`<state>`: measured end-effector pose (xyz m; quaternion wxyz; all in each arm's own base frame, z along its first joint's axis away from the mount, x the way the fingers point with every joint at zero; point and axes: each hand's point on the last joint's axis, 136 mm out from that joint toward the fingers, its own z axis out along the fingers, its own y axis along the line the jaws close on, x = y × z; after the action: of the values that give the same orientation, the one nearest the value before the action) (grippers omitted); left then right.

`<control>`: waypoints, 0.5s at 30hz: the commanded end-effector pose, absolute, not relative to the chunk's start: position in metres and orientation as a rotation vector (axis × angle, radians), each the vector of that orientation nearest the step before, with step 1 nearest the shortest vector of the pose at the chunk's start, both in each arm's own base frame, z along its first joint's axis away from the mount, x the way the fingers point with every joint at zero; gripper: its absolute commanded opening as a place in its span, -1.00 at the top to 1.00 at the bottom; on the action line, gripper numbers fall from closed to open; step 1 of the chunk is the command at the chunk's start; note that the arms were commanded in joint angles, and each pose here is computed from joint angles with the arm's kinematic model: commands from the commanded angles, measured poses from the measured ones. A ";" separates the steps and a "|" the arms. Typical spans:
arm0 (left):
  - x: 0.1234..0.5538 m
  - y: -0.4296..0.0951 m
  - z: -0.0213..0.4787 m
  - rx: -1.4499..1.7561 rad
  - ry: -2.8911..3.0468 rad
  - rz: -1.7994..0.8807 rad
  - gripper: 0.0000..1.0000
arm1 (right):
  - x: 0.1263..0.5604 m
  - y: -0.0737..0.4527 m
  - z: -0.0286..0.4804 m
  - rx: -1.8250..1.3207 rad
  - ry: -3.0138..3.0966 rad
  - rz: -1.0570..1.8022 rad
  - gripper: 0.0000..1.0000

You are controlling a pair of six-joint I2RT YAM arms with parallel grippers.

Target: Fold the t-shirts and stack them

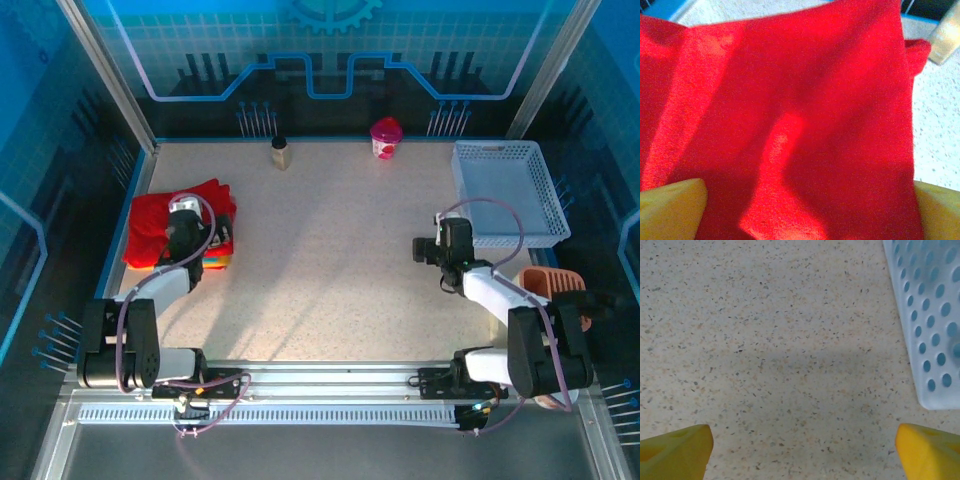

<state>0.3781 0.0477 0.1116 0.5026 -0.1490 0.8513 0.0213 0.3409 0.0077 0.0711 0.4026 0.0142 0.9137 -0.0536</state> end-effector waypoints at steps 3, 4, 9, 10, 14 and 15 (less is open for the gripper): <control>0.380 0.059 0.122 -0.444 1.909 0.138 -0.98 | 0.365 0.003 0.109 -0.016 2.057 -0.183 -0.95; 0.380 0.059 0.120 -0.451 1.901 0.151 -0.98 | 0.367 0.005 0.111 -0.028 2.033 -0.179 -0.95; 0.379 0.061 0.115 -0.461 1.851 0.209 -0.99 | 0.376 0.010 0.120 -0.040 1.956 -0.150 -0.99; 0.379 0.062 0.114 -0.469 1.839 0.213 -0.98 | 0.378 0.012 0.121 -0.048 1.944 -0.135 -0.99; 0.381 0.058 0.113 -0.452 1.839 0.242 -0.98 | 0.390 0.016 0.123 -0.069 1.924 -0.108 -0.99; 0.382 0.058 0.113 -0.452 1.845 0.241 -0.99 | 0.393 0.018 0.119 -0.078 1.926 -0.092 -0.99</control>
<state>0.3821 0.0538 0.1091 0.5647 -0.1832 0.7999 0.0874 0.3788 0.0189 0.1037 0.5352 -0.0275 0.8430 -0.0462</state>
